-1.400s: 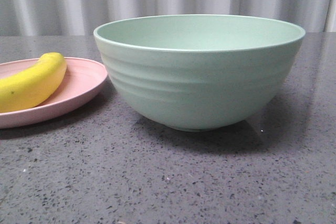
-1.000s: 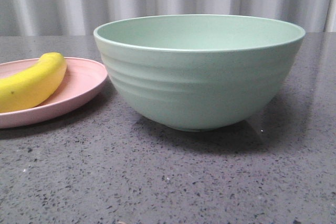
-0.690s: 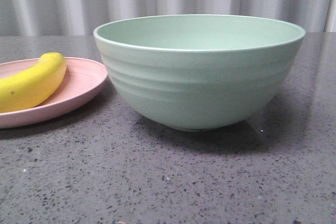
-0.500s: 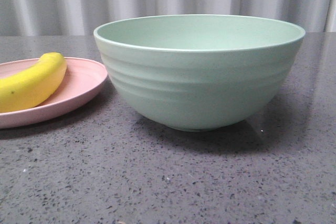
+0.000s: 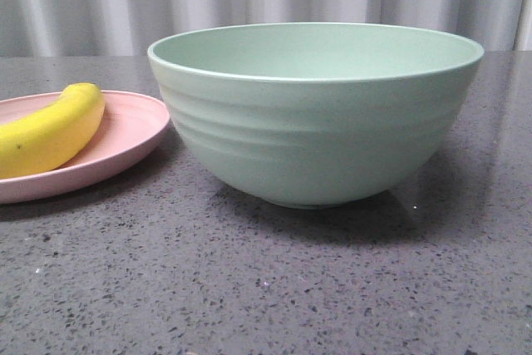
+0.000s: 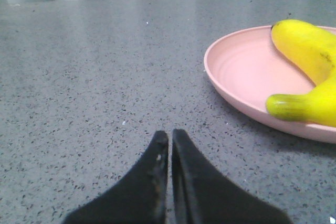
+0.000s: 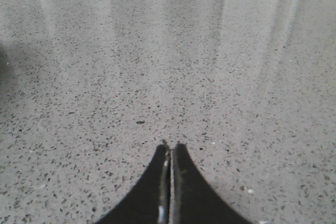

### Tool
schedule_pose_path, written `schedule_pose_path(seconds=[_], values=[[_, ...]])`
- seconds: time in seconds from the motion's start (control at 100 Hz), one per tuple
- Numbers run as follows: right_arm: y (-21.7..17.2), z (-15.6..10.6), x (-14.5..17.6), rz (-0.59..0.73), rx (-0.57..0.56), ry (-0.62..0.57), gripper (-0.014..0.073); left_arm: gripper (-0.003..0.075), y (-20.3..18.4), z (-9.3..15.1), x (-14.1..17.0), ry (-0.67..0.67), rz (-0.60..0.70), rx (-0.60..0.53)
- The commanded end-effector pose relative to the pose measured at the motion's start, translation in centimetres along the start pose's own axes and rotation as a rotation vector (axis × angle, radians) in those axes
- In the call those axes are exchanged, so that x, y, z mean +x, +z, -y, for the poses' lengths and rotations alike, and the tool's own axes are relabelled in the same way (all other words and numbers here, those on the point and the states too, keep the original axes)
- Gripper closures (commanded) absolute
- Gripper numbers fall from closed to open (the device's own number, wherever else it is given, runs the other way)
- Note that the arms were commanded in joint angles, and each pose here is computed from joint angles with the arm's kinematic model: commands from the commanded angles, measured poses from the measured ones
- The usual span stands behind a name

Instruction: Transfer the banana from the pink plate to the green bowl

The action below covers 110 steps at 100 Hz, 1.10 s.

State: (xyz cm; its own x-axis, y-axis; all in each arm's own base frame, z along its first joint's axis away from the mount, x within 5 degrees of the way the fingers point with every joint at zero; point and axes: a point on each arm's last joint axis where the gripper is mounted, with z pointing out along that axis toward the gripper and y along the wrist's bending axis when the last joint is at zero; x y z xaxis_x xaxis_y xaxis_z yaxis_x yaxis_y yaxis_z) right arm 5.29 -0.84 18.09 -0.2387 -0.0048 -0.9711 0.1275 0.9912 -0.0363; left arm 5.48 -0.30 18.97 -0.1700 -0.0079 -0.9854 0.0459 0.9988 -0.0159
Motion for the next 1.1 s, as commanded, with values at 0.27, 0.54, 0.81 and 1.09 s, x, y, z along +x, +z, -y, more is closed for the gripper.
schedule_pose_path(seconds=[0.27, 0.54, 0.81, 1.09], values=[[-0.1, -0.1, -1.2, 0.198, -0.002, -0.021, 0.066, 0.0741, -0.2, 0.0, -0.7, -0.007, 0.117, -0.002], [-0.3, -0.1, -1.8, 0.262, -0.007, -0.021, 0.066, 0.0741, -0.2, 0.0, -0.7, -0.007, 0.117, -0.002], [-0.4, -0.2, -2.3, 0.322, -0.011, -0.022, 0.066, 0.0741, -0.2, 0.0, -0.8, -0.007, 0.134, -0.003], [-0.4, -0.2, -2.3, 0.321, -0.013, -0.014, 0.066, 0.074, -0.2, 0.0, -1.0, -0.007, 0.15, -0.003]])
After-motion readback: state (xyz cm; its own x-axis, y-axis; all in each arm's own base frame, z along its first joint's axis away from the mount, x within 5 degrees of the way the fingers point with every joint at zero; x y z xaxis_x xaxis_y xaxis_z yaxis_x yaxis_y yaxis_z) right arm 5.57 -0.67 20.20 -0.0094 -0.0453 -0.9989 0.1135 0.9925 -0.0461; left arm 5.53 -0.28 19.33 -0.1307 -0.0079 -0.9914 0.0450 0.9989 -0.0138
